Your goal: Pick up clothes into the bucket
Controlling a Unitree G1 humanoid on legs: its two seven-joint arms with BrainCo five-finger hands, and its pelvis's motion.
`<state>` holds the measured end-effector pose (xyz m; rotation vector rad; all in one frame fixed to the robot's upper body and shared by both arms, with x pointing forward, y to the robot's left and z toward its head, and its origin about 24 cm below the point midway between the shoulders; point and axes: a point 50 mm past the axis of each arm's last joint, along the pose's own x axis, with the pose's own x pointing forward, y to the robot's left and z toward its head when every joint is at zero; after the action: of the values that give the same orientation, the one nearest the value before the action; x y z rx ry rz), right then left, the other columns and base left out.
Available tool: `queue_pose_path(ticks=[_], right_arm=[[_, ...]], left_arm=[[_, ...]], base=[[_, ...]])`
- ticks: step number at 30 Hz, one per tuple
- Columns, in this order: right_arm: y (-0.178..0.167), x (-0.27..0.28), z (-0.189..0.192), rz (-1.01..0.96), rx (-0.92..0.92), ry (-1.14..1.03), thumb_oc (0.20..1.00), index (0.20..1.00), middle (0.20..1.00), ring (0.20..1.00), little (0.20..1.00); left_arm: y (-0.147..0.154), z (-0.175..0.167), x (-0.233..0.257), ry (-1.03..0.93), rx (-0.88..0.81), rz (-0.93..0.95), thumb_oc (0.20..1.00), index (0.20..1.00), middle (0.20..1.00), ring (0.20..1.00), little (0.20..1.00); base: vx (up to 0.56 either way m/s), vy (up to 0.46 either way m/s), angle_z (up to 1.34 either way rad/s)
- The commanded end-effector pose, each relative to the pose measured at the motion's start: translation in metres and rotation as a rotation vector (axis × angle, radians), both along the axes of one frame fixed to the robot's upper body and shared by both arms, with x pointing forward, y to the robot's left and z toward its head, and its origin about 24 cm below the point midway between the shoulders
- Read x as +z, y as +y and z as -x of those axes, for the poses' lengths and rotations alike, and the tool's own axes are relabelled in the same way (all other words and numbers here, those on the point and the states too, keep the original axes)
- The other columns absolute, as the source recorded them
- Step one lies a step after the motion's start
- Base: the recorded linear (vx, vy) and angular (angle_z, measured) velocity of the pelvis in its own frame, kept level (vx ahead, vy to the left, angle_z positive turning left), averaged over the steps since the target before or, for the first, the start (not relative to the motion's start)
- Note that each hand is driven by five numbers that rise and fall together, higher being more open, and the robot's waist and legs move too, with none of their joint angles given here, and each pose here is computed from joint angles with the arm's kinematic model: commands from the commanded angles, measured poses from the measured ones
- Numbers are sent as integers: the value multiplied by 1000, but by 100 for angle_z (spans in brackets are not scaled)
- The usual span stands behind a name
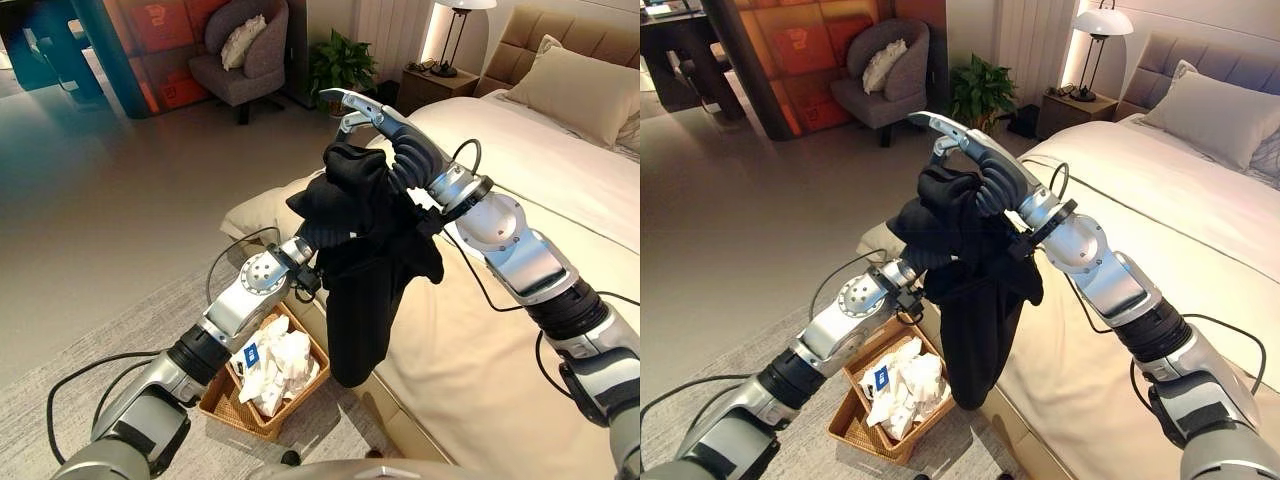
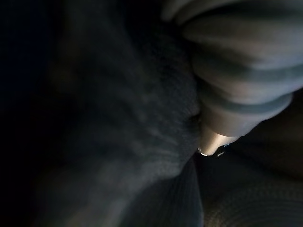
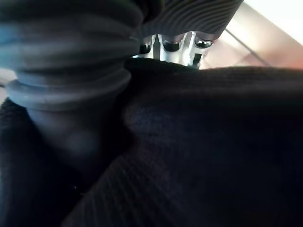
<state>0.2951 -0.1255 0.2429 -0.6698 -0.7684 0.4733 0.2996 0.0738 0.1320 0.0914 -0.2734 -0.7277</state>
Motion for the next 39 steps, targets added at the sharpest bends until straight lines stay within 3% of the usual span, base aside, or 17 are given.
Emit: queue_pose_path(ticks=[1,3,5,6,7,10,16,26,31,39], right_arm=[[-37,2,12,-117,-99,-41,1000,1000,1000,1000,1000],[-55,-15,12,-147,-179,12,1000,1000,1000,1000,1000],[-99,-57,17,-183,-398,135,1000,1000,1000,1000,1000],[-99,-57,17,-183,-398,137,1000,1000,1000,1000,1000],[-120,-88,25,-206,-521,229,1000,1000,1000,1000,1000],[-150,-152,51,-219,-725,438,1000,1000,1000,1000,1000],[-172,-243,96,-132,-894,789,1000,1000,1000,1000,1000],[-172,-318,141,38,-928,1167,1000,1000,1000,1000,1000],[-168,-323,142,97,-887,1195,1000,1000,1000,1000,1000],[-157,-317,125,94,-832,1128,1000,1000,1000,1000,1000]], left_arm=[[27,-10,17,-83,131,67,200,200,200,200,200],[40,-7,12,-73,172,68,200,200,200,200,200],[84,2,3,-56,327,95,200,200,200,200,200],[84,2,2,-54,327,94,200,200,200,200,200],[111,14,-9,-31,428,96,200,200,200,200,200],[149,37,-16,-57,624,98,200,200,200,200,200],[196,60,5,-216,866,49,200,200,200,200,200],[241,56,41,-438,1175,-27,200,200,200,200,200],[265,47,56,-471,1277,-46,200,200,200,200,200],[280,36,60,-463,1350,-83,200,200,200,200,200]], base=[[0,0,0],[0,0,0],[0,0,0],[-18,8,-6],[15,6,-6],[-31,12,-4],[-44,5,1],[-97,8,0],[-59,27,0],[-60,34,-4]])
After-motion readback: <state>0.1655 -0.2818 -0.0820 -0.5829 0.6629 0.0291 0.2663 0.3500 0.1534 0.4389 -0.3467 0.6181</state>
